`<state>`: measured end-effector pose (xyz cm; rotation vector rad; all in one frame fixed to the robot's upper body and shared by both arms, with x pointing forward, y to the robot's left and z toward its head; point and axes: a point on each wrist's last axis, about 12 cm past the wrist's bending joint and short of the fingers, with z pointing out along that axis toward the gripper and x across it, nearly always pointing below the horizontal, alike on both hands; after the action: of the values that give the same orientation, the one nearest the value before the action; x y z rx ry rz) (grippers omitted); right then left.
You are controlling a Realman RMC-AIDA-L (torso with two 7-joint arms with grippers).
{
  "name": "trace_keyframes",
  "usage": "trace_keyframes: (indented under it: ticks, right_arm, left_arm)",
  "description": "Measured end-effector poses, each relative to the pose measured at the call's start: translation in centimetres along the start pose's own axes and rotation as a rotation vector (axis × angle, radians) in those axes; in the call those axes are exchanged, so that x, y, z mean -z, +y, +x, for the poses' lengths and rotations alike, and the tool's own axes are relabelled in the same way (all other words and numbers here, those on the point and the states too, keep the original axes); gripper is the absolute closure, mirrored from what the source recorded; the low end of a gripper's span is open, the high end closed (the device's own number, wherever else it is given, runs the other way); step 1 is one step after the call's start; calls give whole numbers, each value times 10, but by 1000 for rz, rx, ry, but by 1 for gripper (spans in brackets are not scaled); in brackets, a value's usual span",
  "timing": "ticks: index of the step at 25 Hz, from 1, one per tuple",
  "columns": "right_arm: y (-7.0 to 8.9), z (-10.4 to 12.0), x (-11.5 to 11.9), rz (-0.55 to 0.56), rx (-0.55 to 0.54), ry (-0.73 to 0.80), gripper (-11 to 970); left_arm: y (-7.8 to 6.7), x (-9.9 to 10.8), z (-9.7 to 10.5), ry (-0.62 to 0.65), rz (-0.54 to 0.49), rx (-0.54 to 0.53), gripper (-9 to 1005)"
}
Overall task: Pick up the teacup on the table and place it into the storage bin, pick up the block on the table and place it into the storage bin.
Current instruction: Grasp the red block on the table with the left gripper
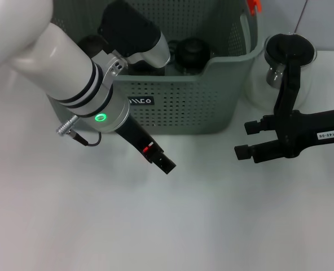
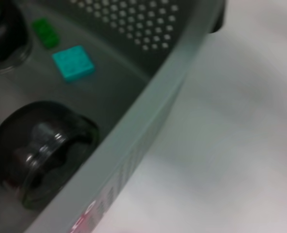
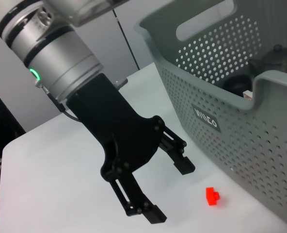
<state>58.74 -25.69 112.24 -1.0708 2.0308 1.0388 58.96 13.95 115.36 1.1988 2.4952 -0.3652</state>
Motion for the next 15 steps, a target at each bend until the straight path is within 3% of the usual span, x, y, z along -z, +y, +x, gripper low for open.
trace_keyframes:
  ticks: [15]
  right_arm:
    - [-2,-2,3,6,15,5,36]
  left_arm:
    - [4,-15,-3,48,-73,138,107]
